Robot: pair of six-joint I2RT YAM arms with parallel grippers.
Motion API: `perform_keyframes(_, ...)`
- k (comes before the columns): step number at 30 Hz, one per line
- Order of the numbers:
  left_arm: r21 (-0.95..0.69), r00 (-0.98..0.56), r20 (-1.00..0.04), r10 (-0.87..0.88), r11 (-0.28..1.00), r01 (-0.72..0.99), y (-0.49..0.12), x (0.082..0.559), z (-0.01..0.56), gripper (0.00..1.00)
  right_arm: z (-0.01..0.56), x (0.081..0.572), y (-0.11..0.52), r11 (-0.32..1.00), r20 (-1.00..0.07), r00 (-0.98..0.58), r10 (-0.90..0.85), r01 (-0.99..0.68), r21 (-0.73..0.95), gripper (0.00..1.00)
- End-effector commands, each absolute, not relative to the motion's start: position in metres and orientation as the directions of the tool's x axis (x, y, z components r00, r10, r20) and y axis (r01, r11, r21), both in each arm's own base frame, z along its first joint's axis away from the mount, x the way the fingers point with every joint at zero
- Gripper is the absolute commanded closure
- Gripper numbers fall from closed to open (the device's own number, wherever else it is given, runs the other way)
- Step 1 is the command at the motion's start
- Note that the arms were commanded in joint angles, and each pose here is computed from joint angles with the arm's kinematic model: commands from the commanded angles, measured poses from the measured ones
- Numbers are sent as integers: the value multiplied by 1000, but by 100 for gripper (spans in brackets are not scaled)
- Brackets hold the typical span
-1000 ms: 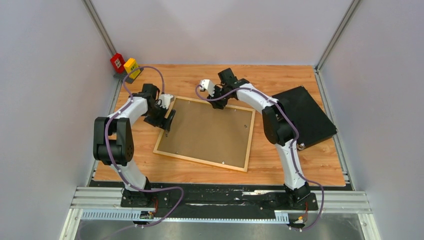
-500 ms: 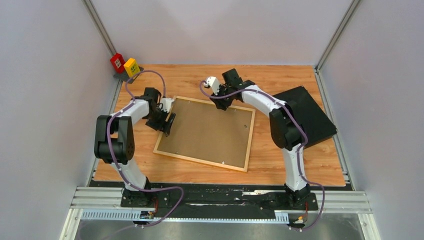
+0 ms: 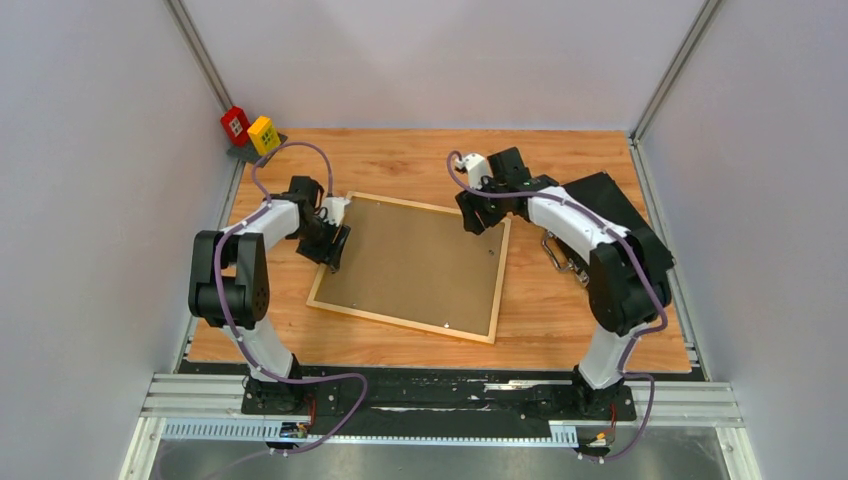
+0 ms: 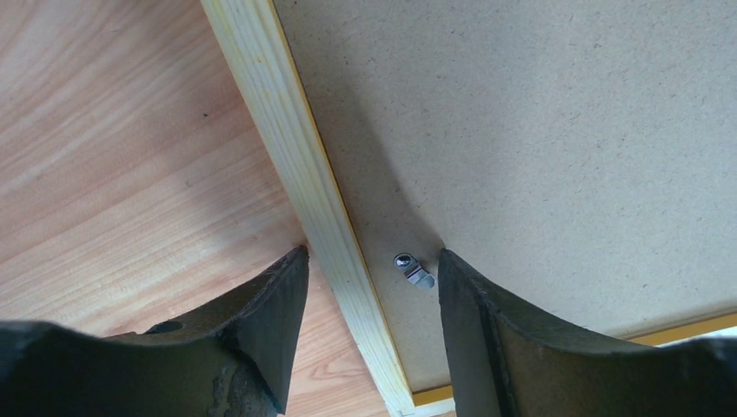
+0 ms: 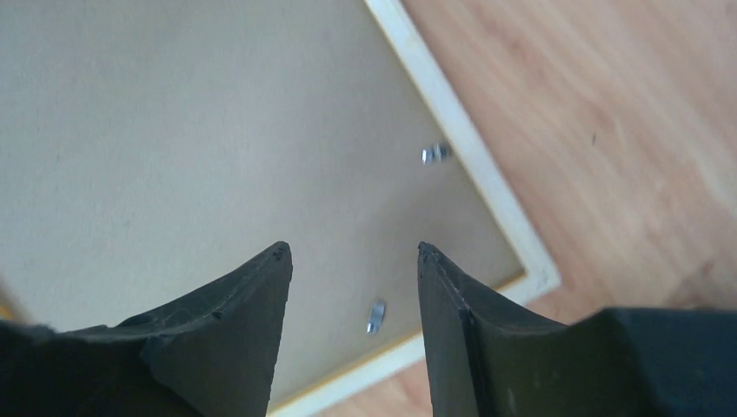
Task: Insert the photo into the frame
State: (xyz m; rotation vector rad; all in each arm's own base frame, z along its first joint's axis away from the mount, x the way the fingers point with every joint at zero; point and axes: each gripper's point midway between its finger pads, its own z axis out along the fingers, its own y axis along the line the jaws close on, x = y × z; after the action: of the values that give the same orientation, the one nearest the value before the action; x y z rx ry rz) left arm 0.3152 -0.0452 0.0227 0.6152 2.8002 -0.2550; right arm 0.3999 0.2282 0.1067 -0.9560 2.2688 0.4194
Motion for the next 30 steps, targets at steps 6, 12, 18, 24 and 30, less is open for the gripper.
perform_keyframes(6, -99, -862, -318, 395, 890, 445, -45, 313, 24, 44, 110, 360, 173, 808, -646, -670, -365, -573, 138, 46)
perform_keyframes(12, -109, -865, -319, 389, 891, 441, -47, 310, 25, 50, 93, 348, 149, 835, -600, -763, -242, -479, 272, 45)
perform_keyframes(18, -111, -866, -325, 381, 893, 435, -48, 310, 27, 51, 69, 347, 140, 854, -544, -815, -201, -417, 310, 45)
perform_keyframes(24, -112, -867, -318, 383, 893, 436, -48, 309, 26, 51, 52, 347, 141, 849, -495, -850, -178, -387, 359, 47)
perform_keyframes(30, -113, -869, -309, 386, 893, 436, -47, 308, 24, 51, 38, 344, 143, 843, -456, -873, -175, -372, 388, 50)
